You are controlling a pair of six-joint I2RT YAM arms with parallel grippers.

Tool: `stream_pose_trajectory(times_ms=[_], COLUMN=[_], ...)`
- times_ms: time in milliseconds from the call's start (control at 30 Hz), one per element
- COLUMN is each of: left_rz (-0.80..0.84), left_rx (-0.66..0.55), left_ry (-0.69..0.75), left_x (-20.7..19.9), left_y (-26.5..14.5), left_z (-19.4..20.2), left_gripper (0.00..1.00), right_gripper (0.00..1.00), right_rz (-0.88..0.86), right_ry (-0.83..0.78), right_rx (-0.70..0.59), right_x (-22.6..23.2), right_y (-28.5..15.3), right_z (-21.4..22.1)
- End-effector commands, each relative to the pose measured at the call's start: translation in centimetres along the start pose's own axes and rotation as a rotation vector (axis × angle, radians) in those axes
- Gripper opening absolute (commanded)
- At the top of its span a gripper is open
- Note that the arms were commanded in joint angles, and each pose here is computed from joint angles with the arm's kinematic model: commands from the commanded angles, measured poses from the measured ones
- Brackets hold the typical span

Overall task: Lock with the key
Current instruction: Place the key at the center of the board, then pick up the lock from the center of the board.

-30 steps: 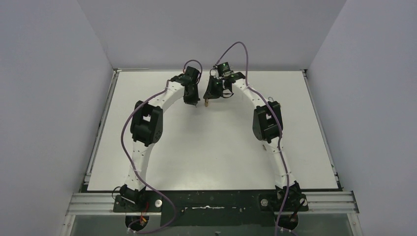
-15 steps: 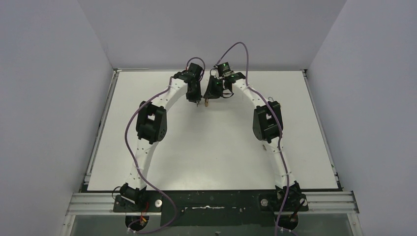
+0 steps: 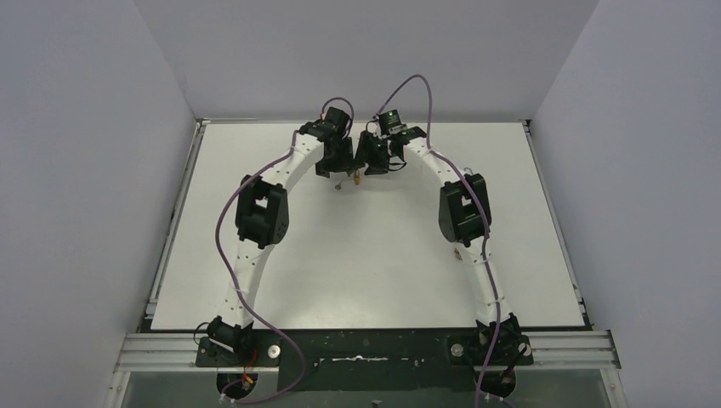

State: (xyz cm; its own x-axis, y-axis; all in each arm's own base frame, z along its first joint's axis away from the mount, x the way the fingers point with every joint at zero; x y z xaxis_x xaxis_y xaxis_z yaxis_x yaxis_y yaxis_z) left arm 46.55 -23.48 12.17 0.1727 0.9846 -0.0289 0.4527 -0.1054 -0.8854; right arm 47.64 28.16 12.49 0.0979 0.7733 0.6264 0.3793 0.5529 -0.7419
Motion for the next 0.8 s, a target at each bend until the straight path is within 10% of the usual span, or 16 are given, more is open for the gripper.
stream_pose_trajectory(times_ms=[0, 500, 767], left_rz=[0.021, 0.032, 0.077], left_rx=[-0.094, -0.251, -0.376], left_ry=[0.006, -0.033, -0.022], left_x=[-0.4, 3.4, 4.9], left_y=[-3.0, -10.8, -15.6], left_z=[-1.9, -1.2, 2.0], left_gripper=[0.61, 0.68, 0.71], right_gripper=[0.52, 0.65, 0.92], right_rz=[-0.073, -0.301, 0.137], right_ry=[-0.044, -0.103, -0.111], right_rx=[-0.092, -0.183, -0.444], right_x=[3.0, 4.5, -4.6], right_y=[-4.4, -13.6, -21.3], right_z=[-1.5, -5.5, -7.2])
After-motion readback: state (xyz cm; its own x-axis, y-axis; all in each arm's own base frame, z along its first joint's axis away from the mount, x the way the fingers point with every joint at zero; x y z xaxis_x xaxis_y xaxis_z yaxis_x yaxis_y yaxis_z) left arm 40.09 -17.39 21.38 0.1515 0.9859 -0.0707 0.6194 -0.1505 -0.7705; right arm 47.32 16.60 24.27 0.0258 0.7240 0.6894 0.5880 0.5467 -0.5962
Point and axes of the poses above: each gripper's point midway between its finger pads, its own y axis out along the fingers, its own x axis along the line the jaws close on, z = x × y, the point moved 8 cm from there along -y, back along the fingers, and after that the axes turned 13 degrees about y, right-handed, at the moved point
